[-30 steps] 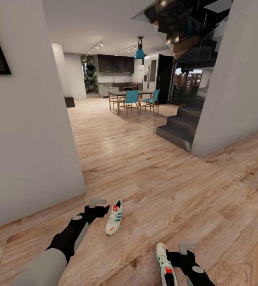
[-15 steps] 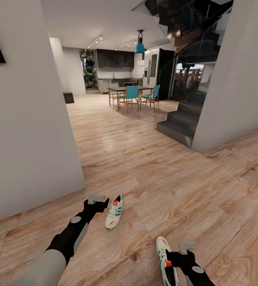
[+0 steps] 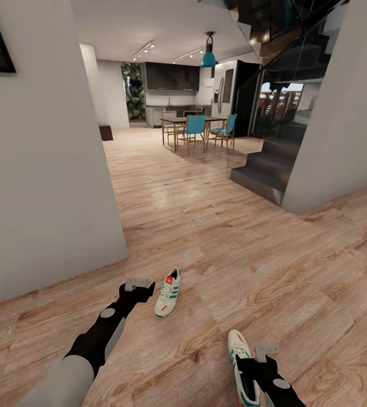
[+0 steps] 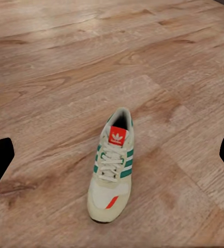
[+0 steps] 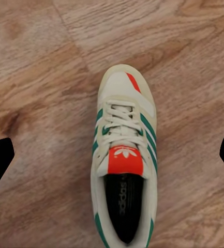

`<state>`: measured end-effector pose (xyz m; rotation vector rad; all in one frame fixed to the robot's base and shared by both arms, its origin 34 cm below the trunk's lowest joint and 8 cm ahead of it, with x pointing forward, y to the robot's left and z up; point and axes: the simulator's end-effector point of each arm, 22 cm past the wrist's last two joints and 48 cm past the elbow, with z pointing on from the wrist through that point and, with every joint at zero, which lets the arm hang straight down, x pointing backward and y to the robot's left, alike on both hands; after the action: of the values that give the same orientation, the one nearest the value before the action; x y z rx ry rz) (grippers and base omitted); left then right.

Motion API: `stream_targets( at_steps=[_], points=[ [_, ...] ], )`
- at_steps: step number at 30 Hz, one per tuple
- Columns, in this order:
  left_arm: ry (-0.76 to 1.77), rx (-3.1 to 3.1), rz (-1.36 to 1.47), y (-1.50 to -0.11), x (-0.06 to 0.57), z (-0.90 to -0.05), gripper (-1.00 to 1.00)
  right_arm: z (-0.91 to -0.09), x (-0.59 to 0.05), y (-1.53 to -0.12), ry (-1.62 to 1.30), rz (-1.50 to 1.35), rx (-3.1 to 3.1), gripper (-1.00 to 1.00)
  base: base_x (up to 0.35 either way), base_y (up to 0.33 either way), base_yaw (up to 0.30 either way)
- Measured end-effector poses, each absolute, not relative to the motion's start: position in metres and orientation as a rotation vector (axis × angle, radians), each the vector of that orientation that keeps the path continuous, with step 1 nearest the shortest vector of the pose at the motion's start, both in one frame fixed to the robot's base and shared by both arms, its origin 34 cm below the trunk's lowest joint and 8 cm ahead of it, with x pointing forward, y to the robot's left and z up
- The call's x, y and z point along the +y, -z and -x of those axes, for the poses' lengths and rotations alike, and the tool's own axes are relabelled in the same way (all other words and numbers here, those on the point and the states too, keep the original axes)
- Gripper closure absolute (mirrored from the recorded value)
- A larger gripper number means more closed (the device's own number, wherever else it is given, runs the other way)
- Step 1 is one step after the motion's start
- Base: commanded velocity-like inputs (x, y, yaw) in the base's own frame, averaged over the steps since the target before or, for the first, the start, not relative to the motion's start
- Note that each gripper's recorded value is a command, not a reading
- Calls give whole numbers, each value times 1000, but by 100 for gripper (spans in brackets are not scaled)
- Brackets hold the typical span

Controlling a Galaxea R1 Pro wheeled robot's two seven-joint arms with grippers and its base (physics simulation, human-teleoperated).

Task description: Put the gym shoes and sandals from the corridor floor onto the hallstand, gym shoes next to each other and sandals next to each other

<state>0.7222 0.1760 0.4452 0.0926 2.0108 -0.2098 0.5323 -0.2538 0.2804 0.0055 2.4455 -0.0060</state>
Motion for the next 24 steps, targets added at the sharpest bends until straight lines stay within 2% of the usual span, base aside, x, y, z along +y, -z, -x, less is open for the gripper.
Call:
stream_targets(
  at_steps=[7,24],
  points=[
    [211,2024,-91,-422,176,-717,-100,-525,-254,-260,5,-5,2456,-100,0,0,74],
    [216,2075,-86,-369,176,-705,-100,-506,-253,-217,3,-4,2505,-100,0,0,-118]
  ],
)
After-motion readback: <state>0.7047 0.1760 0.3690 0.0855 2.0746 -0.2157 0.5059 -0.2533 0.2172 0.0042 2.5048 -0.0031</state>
